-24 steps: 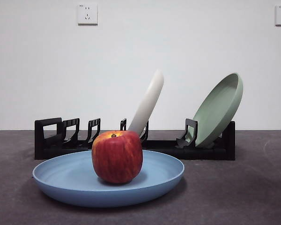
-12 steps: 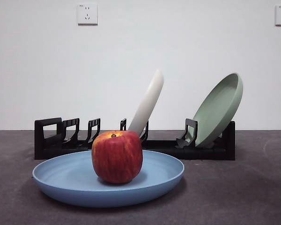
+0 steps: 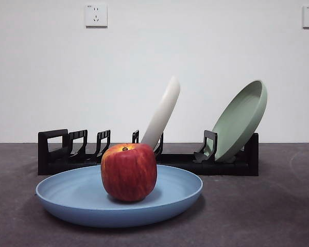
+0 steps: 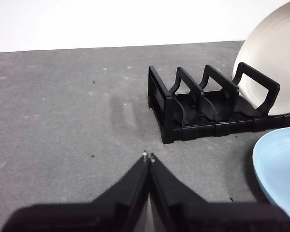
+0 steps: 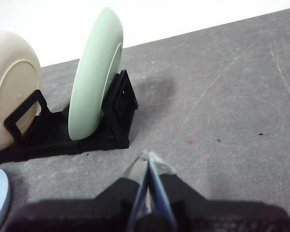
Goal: Take the blue plate from the plate rack,put the plate on the table,take the apple from the table,put the apple in the plate
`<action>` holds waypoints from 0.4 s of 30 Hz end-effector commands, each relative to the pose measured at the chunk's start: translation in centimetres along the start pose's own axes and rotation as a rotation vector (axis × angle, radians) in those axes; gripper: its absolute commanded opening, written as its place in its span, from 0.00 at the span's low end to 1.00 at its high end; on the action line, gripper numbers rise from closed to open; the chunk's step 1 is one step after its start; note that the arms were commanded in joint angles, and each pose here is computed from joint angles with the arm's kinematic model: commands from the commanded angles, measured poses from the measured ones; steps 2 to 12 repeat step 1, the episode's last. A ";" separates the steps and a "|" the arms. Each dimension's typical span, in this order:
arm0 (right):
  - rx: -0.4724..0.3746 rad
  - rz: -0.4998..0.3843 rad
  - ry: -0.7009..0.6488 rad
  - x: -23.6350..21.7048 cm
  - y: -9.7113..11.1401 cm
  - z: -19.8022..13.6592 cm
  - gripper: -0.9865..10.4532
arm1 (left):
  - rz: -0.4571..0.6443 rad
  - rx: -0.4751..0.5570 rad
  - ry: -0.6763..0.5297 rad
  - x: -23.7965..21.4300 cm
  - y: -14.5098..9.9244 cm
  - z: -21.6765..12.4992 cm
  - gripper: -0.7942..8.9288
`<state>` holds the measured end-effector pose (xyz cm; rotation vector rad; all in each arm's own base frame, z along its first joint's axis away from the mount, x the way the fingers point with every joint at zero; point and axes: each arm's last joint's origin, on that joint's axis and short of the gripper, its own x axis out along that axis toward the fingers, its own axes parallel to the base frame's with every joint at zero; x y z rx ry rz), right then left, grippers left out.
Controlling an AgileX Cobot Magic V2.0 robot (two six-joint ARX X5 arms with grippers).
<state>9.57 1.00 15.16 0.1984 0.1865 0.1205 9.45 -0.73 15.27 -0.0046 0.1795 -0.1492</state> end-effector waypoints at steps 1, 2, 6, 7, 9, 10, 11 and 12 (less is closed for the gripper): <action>0.010 -0.008 0.017 0.1 -0.1 -0.4 0.09 | 0.000 0.005 0.007 0.1 0.0 -0.4 0.08; 0.010 -0.008 0.017 0.1 -0.1 -0.4 0.09 | 0.000 0.005 0.007 0.1 0.0 -0.4 0.08; 0.010 -0.008 0.017 0.1 -0.1 -0.4 0.09 | 0.000 0.005 0.007 0.1 0.0 -0.4 0.08; 0.010 -0.008 0.017 0.1 -0.1 -0.4 0.09 | 0.000 0.005 0.007 0.1 0.0 -0.4 0.08; 0.010 -0.008 0.017 0.1 -0.1 -0.4 0.09 | 0.000 0.005 0.007 0.1 0.0 -0.4 0.08; 0.010 -0.008 0.017 0.1 -0.1 -0.4 0.09 | 0.000 0.005 0.007 0.1 0.0 -0.4 0.08; 0.010 -0.008 0.017 0.1 -0.1 -0.4 0.09 | 0.000 0.005 0.007 0.1 0.0 -0.4 0.08; 0.010 -0.008 0.017 0.1 -0.1 -0.4 0.09 | 0.000 0.005 0.007 0.1 0.0 -0.4 0.08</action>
